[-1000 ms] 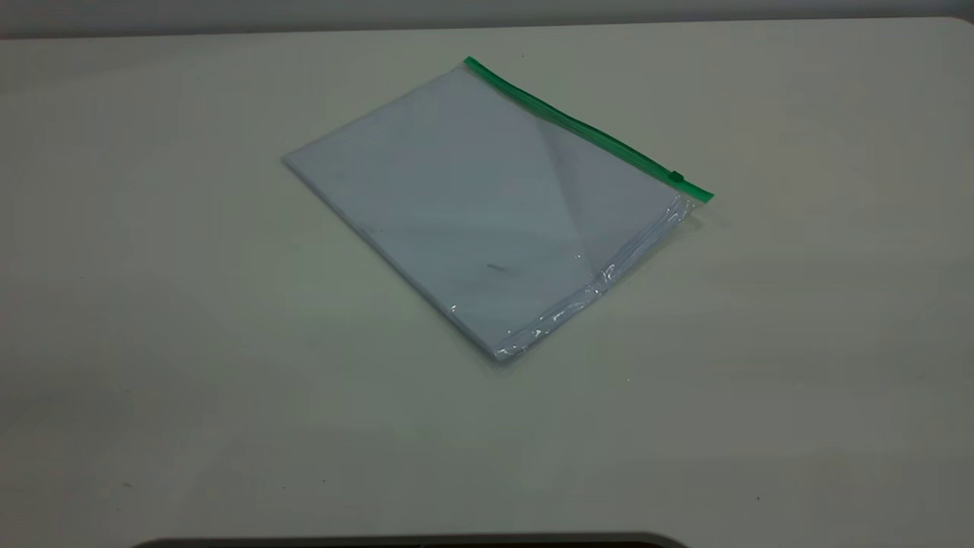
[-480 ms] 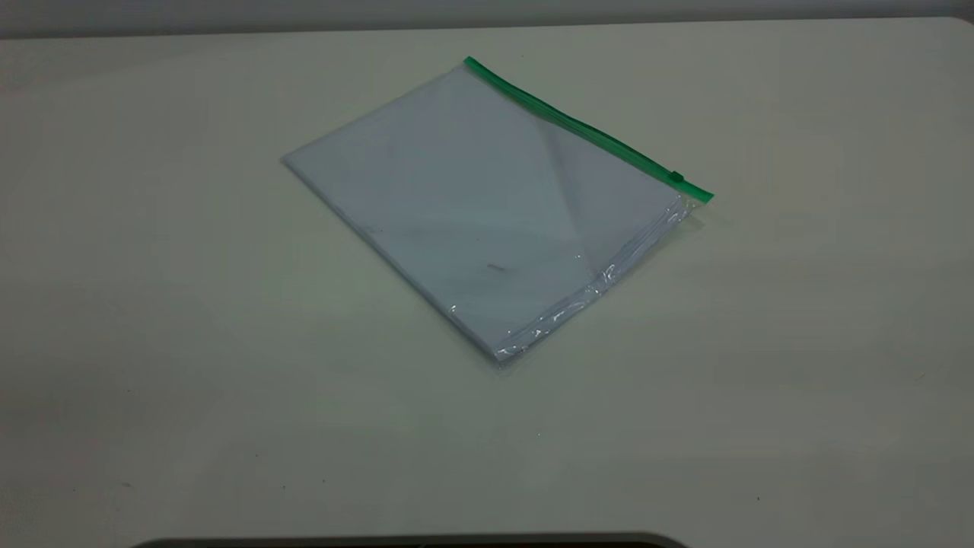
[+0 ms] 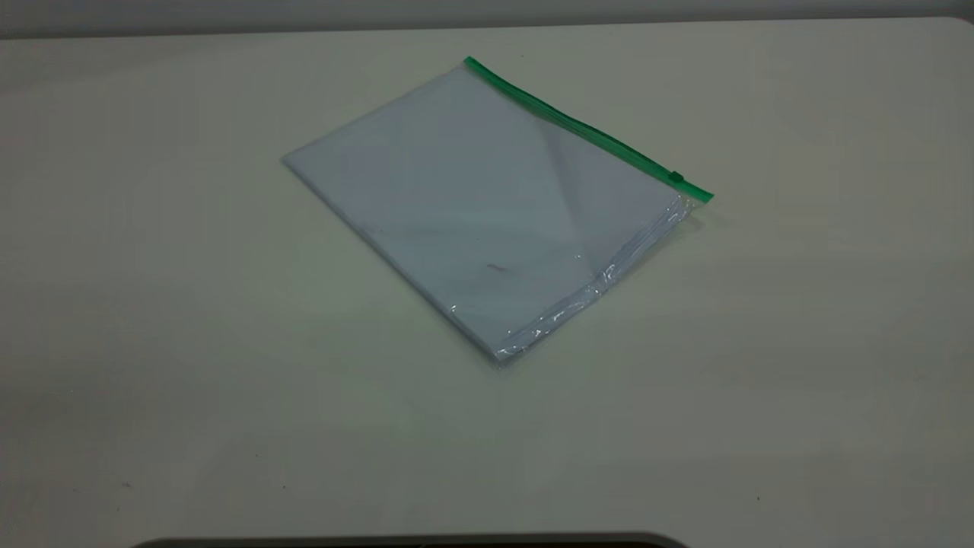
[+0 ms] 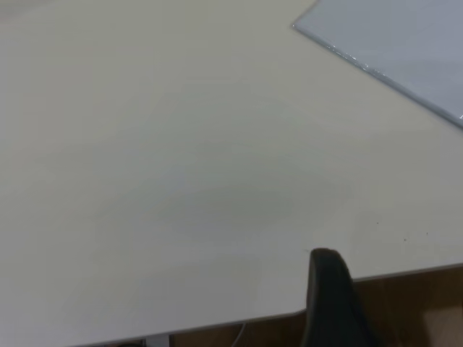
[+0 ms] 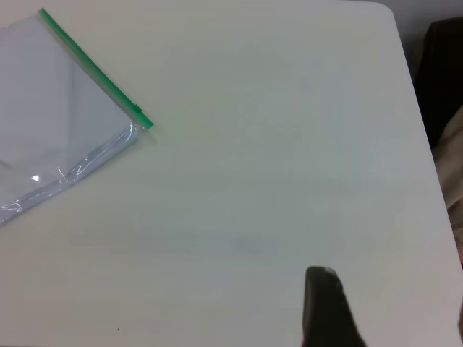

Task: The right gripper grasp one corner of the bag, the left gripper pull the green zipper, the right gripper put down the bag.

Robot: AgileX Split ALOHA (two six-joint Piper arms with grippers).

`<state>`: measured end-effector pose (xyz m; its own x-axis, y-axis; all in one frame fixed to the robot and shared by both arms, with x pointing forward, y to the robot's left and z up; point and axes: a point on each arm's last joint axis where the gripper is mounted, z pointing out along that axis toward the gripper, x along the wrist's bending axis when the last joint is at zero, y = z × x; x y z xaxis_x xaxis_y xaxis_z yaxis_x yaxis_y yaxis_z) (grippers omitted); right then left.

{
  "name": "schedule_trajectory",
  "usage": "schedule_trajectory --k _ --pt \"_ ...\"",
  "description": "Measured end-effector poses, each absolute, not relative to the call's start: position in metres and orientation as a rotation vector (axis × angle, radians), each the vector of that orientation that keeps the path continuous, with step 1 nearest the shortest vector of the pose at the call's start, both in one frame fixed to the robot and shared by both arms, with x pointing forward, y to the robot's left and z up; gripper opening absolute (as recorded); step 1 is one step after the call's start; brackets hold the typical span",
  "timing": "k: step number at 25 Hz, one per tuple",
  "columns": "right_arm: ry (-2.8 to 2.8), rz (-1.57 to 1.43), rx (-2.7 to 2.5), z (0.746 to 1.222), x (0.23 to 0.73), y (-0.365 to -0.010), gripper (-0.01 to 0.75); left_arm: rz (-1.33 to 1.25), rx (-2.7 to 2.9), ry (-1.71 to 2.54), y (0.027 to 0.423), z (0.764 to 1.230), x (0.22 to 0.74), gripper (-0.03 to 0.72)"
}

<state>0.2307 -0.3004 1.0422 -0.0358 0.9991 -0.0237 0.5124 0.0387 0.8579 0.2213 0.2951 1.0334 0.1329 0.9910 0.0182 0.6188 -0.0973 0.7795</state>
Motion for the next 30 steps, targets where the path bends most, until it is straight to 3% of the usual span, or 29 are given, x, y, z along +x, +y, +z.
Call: schedule_trajectory --k 12,17,24,30 --pt "1.633 0.903 1.554 1.042 0.231 -0.300 0.467 0.761 1.792 1.556 0.295 1.033 0.222 0.484" --pt "1.644 1.051 1.549 1.053 0.240 -0.290 0.466 0.757 1.745 1.576 0.295 1.044 0.230 0.484" --pt "1.832 1.033 1.586 1.058 0.308 -0.279 0.495 0.676 1.785 1.654 0.293 1.075 0.301 0.484" --pt "2.003 1.018 1.688 1.033 0.378 -0.268 0.532 0.528 1.876 1.598 0.282 1.081 0.377 0.486"
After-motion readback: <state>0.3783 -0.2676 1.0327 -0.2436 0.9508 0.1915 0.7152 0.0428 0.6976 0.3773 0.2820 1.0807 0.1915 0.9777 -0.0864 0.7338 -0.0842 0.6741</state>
